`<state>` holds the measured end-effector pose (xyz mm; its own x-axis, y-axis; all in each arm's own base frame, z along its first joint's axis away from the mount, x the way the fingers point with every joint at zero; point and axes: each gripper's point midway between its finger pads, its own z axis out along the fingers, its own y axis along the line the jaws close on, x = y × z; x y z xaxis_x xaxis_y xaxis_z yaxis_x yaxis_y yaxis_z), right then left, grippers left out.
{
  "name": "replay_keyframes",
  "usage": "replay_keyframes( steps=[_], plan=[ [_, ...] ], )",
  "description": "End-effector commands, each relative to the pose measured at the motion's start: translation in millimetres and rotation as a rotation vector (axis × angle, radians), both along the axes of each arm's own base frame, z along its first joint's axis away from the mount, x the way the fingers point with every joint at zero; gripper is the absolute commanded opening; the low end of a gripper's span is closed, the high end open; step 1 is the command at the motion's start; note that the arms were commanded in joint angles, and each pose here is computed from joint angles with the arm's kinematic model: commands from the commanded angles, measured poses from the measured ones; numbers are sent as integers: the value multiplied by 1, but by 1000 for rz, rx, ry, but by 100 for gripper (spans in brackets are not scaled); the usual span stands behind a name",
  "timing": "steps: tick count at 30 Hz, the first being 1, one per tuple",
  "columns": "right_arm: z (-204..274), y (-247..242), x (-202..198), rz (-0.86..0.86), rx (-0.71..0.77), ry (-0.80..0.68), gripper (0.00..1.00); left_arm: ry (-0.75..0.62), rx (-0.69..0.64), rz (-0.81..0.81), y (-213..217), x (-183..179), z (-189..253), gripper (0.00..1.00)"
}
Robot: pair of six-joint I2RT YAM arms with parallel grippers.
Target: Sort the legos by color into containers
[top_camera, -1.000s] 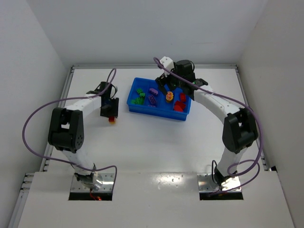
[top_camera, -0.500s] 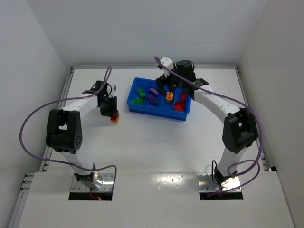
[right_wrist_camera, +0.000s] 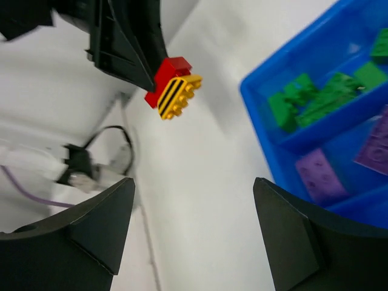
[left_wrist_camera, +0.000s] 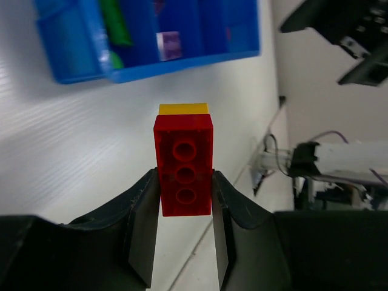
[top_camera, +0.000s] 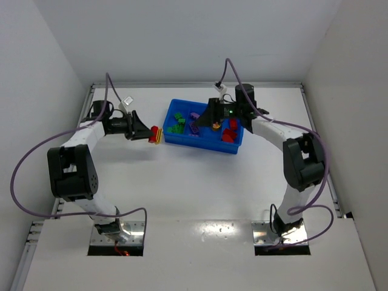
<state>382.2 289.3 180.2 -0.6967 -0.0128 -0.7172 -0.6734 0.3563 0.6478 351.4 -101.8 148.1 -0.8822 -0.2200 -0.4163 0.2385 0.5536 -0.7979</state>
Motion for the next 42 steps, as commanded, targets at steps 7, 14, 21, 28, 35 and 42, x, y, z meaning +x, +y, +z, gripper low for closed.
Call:
replay_keyframes(
  steps=[7,14,21,28,35,42],
  plan=[
    [28,33,-2,89,174,149,79,-154,-252,-196,-22,-13,74,23],
    [28,56,-8,141,186,123,80,-160,-278,-212,-24,-16,84,23],
    [30,81,-9,190,199,98,80,-173,-277,-242,-33,-17,90,23],
    [22,99,-20,227,199,123,80,-174,-293,-261,-37,-19,93,23],
    [25,114,-24,269,211,98,80,-180,-293,-281,-43,-23,96,23],
    [34,129,-32,315,226,65,80,-170,-297,-288,-46,-26,92,23]
  ],
)
